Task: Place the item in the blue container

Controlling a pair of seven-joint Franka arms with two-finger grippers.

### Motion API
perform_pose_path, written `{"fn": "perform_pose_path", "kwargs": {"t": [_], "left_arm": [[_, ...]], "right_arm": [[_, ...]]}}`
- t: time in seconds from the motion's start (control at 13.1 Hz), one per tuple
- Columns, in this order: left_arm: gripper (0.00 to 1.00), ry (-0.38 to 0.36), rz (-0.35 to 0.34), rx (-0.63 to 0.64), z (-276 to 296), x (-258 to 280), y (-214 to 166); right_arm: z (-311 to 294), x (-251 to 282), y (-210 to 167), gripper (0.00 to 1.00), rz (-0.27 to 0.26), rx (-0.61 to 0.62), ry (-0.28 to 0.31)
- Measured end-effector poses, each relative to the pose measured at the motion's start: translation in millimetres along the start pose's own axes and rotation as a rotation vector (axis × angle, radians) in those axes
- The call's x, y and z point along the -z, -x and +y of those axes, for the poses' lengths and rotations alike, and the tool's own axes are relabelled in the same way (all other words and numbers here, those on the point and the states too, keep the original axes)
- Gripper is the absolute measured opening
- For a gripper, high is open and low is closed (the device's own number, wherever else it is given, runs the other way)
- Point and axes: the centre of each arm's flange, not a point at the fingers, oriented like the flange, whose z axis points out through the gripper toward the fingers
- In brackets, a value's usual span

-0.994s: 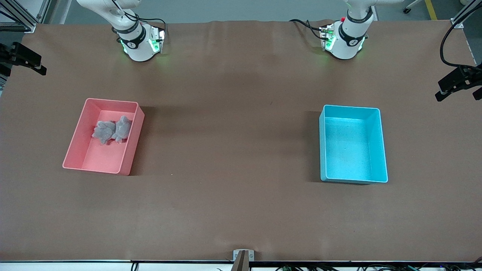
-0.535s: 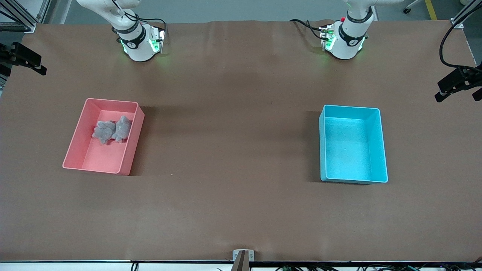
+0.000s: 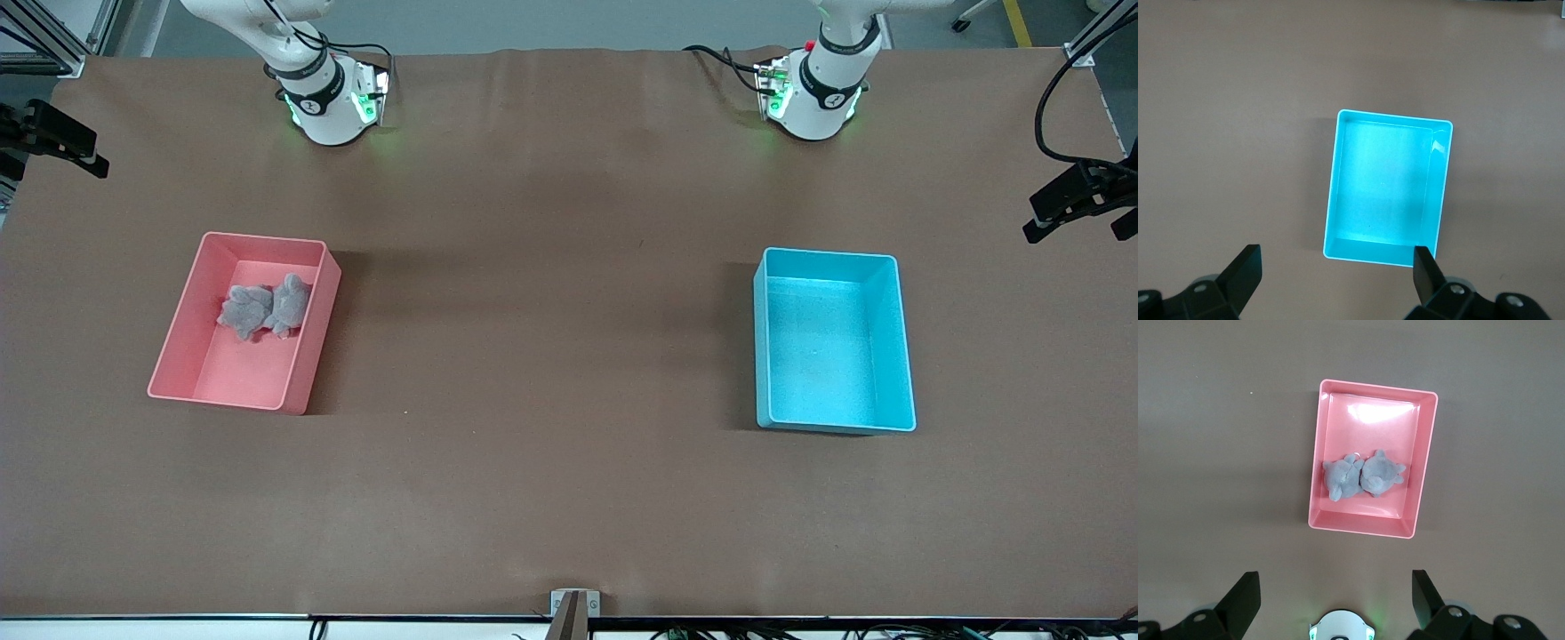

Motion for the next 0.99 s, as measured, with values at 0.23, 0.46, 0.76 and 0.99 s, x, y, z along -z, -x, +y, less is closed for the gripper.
{"fn": "perform_pose_path", "kwargs": {"t": [0.23,0.46,0.76,0.99], "left_arm": [[1.00,0.000,-0.003,0.002,-0.9,-1.5,0.1],[1.00,0.000,-0.004,0.002,-1.0,-1.7,0.1],[1.00,0.000,-0.004,0.002,-1.0,-2.0,0.1],[1.00,0.000,-0.005,0.002,-1.0,-2.5,0.0]], "right_arm": [[0.0,0.6,0.0,1.00,0.002,0.000,0.000],[0.6,0.1,-0.5,1.00,0.001,-0.001,0.002],[9.7,-21.0,-18.4,1.00,-0.029,-0.017,0.007],[36.9,-82.5,-60.6,1.00,-0.120,-0.063,0.003]]}}
